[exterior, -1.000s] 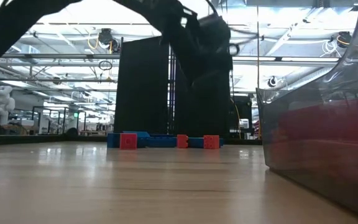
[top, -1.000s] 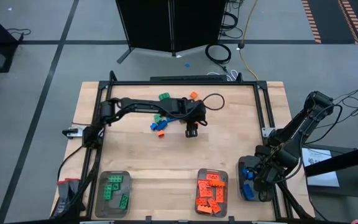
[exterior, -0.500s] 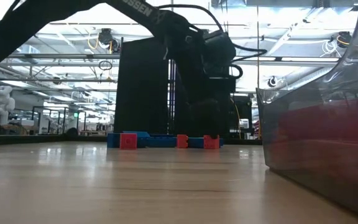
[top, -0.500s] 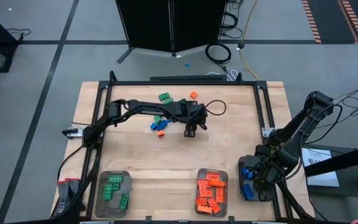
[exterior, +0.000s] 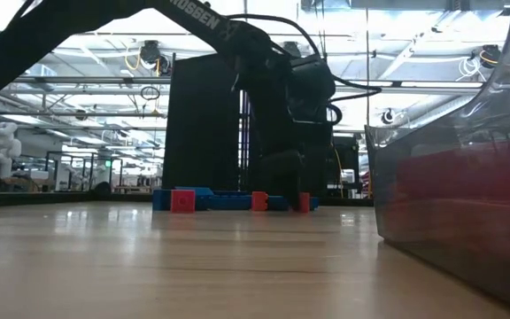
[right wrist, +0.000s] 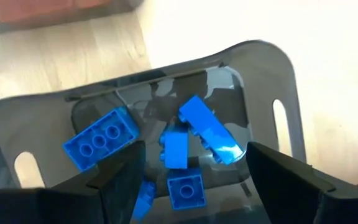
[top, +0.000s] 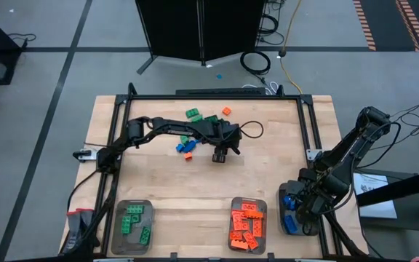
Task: Sort blocks
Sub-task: Put the orange game piece into the center black bin
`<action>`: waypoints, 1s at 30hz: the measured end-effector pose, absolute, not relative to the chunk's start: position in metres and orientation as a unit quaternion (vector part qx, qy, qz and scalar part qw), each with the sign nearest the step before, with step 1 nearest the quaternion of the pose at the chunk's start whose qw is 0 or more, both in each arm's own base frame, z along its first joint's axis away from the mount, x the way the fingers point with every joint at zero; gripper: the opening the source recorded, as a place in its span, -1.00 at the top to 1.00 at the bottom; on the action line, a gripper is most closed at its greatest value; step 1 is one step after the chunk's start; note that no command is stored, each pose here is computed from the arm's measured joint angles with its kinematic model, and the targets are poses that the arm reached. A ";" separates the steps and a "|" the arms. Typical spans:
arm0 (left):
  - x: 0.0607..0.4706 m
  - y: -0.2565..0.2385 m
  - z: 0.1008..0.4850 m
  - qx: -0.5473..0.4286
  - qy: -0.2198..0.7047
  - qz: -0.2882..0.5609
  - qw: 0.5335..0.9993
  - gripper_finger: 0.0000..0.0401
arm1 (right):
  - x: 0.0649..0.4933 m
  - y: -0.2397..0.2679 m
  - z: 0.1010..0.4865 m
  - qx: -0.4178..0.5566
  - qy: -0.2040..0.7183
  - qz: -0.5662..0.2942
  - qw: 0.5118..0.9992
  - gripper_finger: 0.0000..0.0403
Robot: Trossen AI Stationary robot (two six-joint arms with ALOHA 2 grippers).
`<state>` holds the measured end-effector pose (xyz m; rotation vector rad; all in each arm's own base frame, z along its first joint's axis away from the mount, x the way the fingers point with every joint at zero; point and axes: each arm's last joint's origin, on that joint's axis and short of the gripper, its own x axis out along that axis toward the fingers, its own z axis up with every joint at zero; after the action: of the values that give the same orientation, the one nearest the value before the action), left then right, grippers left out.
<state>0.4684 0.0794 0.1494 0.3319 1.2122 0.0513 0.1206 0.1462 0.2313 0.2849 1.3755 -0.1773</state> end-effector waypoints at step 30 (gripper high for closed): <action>0.468 0.008 0.314 -0.052 0.385 -0.039 0.921 0.61 | 0.131 0.135 0.233 0.087 0.553 -0.141 0.817 -0.36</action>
<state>0.4677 0.0085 0.3144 -0.1063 0.7913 -0.0797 0.1307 0.1353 0.2329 0.1862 1.1781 -0.3013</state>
